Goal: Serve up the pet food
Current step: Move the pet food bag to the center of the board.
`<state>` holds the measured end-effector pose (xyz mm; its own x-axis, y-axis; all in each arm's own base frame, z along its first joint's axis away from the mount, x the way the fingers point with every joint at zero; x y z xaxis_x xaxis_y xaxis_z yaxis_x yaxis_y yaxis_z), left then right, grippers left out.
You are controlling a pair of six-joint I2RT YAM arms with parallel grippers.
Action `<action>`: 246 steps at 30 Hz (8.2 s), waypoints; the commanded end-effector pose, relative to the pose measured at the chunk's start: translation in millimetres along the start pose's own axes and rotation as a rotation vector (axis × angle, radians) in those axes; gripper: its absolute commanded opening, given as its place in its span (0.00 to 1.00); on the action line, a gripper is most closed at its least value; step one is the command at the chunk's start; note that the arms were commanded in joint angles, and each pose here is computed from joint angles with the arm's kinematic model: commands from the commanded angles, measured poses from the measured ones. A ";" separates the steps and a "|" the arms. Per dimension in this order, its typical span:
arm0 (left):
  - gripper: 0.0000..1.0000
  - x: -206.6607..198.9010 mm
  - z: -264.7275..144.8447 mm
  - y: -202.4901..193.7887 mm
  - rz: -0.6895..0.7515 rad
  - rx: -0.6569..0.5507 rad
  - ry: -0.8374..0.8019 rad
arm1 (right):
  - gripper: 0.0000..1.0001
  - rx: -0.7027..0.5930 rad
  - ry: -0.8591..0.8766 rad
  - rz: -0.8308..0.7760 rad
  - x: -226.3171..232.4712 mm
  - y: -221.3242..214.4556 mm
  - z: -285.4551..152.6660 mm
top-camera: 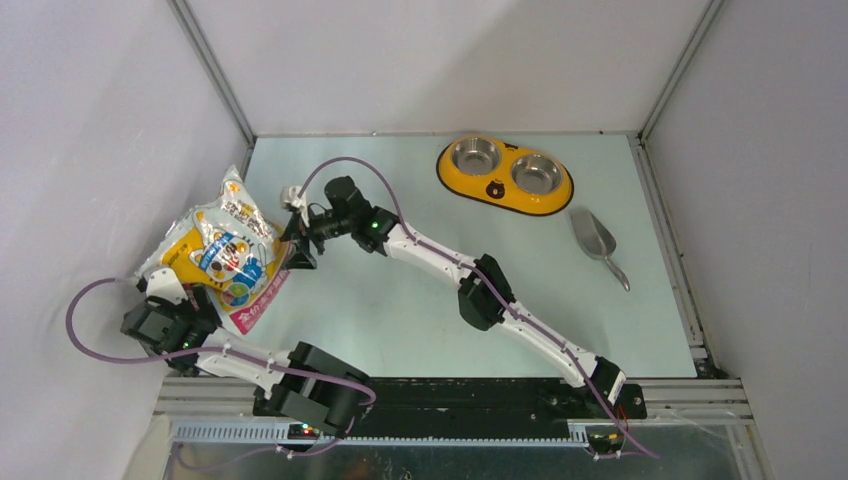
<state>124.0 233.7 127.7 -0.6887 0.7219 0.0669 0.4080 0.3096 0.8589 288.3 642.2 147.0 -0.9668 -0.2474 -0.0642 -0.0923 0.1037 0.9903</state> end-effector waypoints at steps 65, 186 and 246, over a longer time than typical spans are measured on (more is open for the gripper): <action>0.98 -50.5 -8.4 -43.4 0.016 0.205 -0.259 | 0.00 -0.053 0.010 -0.337 10.4 31.7 17.4; 0.98 -273.8 87.0 78.0 0.272 0.301 -0.356 | 0.79 -0.061 -0.175 -0.018 -124.9 9.2 -148.2; 0.98 -315.5 -29.2 248.3 0.666 -0.008 -0.726 | 0.95 0.489 -0.731 0.171 18.5 83.7 -438.9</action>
<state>425.3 57.8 353.3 0.1431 0.9719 0.1868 0.4957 -0.2337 0.8365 367.2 234.5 272.9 -0.8808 0.4510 -0.1439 0.1573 0.5655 0.8096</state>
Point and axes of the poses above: each gripper's point midway between its finger pads, its own z axis out along the fingers, its own x axis along the line the jaws close on, y = z × x, the point moved 2 cm from there along -z, back along the fingers, and after that the axes turned 11 degrees about -z, right-handed, at the moved point
